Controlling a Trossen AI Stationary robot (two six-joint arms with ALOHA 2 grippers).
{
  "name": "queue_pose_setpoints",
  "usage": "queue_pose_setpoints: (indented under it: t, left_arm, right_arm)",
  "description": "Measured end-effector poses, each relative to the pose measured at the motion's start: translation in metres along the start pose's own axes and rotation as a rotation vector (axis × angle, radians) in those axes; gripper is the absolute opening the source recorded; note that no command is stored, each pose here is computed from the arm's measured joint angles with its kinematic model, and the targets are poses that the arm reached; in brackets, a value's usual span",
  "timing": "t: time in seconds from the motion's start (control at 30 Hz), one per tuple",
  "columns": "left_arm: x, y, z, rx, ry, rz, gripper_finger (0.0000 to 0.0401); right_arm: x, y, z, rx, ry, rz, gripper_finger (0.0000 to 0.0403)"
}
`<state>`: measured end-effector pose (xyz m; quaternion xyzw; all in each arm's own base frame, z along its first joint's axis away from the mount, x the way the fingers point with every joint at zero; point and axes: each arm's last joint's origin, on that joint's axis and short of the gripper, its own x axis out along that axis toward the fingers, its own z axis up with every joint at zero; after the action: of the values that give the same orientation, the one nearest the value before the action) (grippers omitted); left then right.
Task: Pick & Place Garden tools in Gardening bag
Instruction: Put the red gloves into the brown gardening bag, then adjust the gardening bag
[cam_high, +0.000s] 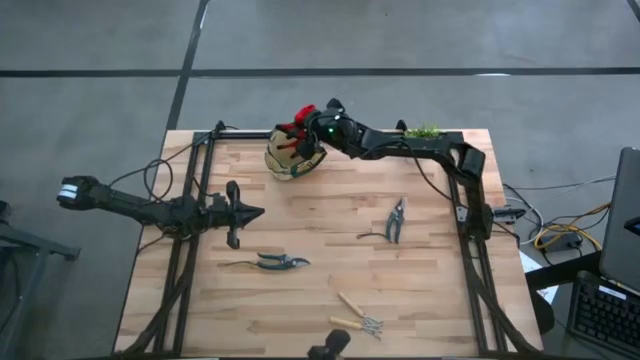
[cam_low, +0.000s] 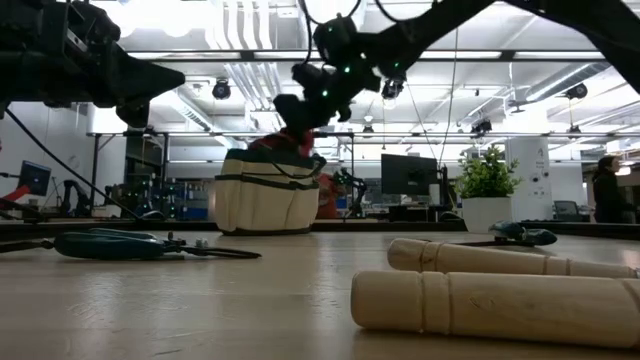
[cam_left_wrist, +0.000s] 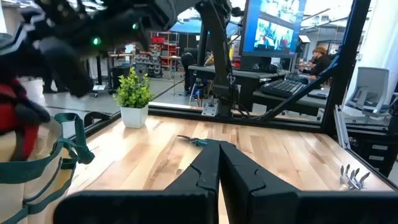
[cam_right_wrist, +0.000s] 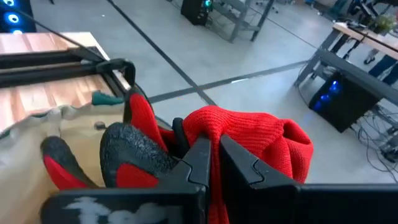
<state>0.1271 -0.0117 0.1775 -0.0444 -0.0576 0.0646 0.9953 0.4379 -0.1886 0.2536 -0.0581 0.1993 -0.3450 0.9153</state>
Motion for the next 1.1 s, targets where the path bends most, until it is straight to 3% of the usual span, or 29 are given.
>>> queue_pose_setpoints:
  t: [0.23, 0.6, 0.8, 1.1]
  left_arm:
    - [0.000, 0.000, 0.000, 0.001, 0.001, 0.000, 0.0012]
    - [0.000, 0.000, -0.001, 0.002, 0.005, 0.000, 0.0012]
    - [0.000, 0.000, -0.001, 0.002, 0.006, 0.000, 0.0012]
    - [0.000, 0.000, -0.001, 0.002, 0.005, 0.000, 0.0012]
  right_arm:
    - [0.013, 0.006, -0.004, 0.000, 0.027, 0.044, 0.0031]
    - [0.009, 0.005, 0.008, 0.005, 0.125, 0.164, 0.0134]
    - [-0.004, 0.013, 0.010, -0.167, 0.156, 0.425, 0.0167]
    - [-0.013, 0.029, 0.000, -0.374, 0.221, 0.512, 0.0163]
